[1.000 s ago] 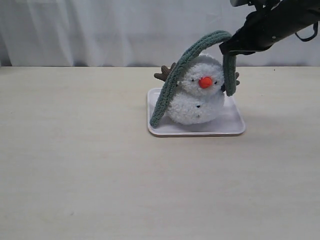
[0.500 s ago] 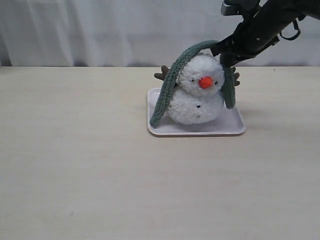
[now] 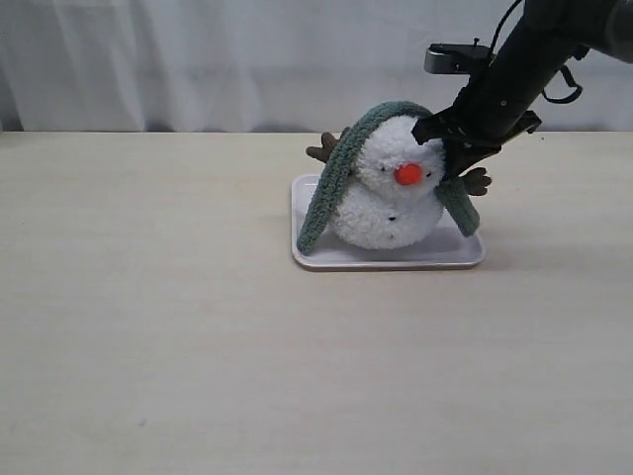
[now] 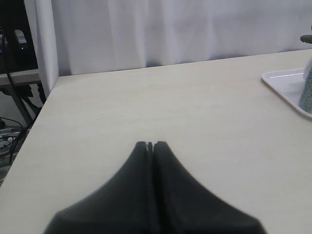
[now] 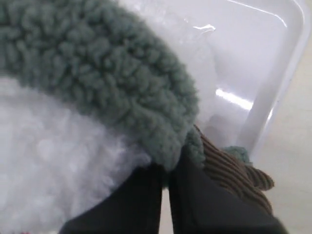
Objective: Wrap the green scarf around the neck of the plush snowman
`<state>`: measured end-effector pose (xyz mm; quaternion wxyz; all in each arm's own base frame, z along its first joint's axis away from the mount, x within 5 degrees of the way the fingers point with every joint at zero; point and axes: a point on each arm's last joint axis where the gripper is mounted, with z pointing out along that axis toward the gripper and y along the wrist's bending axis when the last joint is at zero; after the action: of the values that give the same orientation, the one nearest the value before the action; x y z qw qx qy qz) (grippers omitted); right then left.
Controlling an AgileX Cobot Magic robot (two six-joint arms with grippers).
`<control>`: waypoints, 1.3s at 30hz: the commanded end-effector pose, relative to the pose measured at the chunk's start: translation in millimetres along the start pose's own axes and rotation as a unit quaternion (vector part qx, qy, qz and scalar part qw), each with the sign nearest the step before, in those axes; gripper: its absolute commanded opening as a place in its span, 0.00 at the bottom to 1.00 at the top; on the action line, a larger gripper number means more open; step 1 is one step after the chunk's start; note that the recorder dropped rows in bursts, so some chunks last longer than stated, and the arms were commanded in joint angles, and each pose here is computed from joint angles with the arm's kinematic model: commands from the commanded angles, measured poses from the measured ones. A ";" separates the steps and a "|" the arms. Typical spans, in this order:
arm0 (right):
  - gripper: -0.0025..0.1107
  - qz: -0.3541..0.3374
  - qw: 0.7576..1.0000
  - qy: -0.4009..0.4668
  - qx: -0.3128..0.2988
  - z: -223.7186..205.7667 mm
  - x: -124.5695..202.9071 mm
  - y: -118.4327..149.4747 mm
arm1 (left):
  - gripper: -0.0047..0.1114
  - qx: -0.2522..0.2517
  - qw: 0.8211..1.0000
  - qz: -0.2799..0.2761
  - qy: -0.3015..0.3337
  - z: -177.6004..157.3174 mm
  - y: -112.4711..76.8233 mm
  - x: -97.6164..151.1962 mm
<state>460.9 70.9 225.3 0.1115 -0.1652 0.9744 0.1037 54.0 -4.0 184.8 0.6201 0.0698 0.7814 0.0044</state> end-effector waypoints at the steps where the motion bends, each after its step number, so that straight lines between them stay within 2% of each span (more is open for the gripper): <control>1: 0.06 0.002 1.000 -0.002 -0.029 -2.2 1.1 4.6 | 0.04 -0.001 1.000 -0.002 -0.006 0.0 0.0 -0.5; 5: 0.06 -0.015 0.999 -0.006 -0.041 -2.3 0.5 6.7 | 0.04 -0.001 1.000 -0.002 -0.006 0.0 0.0 -0.5; 7: 0.10 -0.023 0.999 -0.002 -0.027 -2.2 1.3 4.2 | 0.04 -0.001 1.000 -0.002 -0.006 0.0 0.0 -0.5; 12: 0.29 -0.032 0.998 0.020 0.041 -2.4 4.9 -8.2 | 0.04 -0.001 1.000 -0.002 -0.006 0.0 0.0 -0.5; 17: 0.41 -0.039 0.998 0.022 0.047 -2.5 5.2 -9.4 | 0.04 -0.001 1.000 -0.002 -0.006 0.0 0.0 -0.5; 26: 0.42 -0.061 0.997 -0.012 0.053 -38.8 7.4 -0.2 | 0.04 -0.001 1.000 -0.002 -0.006 0.0 0.0 -0.5; 33: 0.42 -0.099 0.995 -0.027 -0.013 -60.4 32.6 20.9 | 0.04 -0.001 1.000 -0.002 -0.006 0.0 0.0 -0.5; 39: 0.42 -0.112 0.977 -0.183 -0.015 -79.4 33.4 35.0 | 0.04 -0.001 1.000 -0.002 -0.006 0.0 0.0 -0.5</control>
<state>405.3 72.6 283.7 0.2165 -0.2612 0.9319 0.1281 54.0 -4.0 184.8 0.6201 0.0698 0.7814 0.0044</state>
